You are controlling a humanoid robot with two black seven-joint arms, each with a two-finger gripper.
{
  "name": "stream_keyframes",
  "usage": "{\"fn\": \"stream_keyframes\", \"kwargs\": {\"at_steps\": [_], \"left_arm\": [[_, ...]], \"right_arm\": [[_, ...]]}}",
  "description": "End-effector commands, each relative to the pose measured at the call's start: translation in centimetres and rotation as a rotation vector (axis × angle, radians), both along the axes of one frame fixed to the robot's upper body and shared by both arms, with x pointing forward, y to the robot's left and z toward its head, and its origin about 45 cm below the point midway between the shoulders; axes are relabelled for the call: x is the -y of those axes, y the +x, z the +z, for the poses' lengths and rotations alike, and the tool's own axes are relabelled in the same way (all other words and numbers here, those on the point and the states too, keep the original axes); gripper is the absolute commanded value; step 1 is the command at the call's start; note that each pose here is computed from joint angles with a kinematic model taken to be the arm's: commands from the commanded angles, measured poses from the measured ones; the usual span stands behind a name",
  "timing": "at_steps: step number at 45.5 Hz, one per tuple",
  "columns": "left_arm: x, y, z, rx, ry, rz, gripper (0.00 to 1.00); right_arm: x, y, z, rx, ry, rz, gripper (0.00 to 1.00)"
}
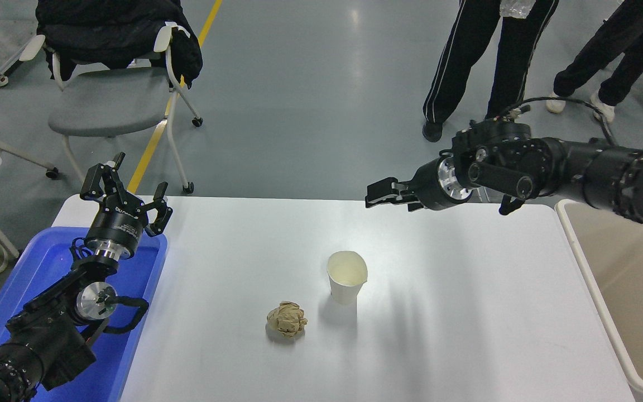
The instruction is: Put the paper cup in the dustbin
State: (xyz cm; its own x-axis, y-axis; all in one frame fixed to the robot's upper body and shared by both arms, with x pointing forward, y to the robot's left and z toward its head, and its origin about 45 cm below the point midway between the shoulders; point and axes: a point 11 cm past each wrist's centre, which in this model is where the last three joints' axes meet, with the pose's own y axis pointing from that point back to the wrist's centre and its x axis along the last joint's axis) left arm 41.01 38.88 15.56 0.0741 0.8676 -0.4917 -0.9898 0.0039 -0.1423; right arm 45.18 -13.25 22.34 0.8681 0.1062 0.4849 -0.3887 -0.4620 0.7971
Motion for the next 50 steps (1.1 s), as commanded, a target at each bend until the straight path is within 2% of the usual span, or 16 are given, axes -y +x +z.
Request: {"fn": "stream_keyframes", "kwargs": {"at_steps": [1, 21, 50], "left_arm": [[0.0, 0.0, 0.0, 0.000, 0.000, 0.000, 1.00], [0.0, 0.0, 0.0, 0.000, 0.000, 0.000, 1.00], [0.0, 0.0, 0.0, 0.000, 0.000, 0.000, 1.00]], "right_arm": [[-0.4, -1.2, -3.1, -0.042, -0.024, 0.019, 0.99], [1.3, -2.8, -7.9, -0.042, -0.006, -0.039, 0.99], [2.7, -3.7, -10.7, -0.051, 0.005, -0.088, 0.96]]}}
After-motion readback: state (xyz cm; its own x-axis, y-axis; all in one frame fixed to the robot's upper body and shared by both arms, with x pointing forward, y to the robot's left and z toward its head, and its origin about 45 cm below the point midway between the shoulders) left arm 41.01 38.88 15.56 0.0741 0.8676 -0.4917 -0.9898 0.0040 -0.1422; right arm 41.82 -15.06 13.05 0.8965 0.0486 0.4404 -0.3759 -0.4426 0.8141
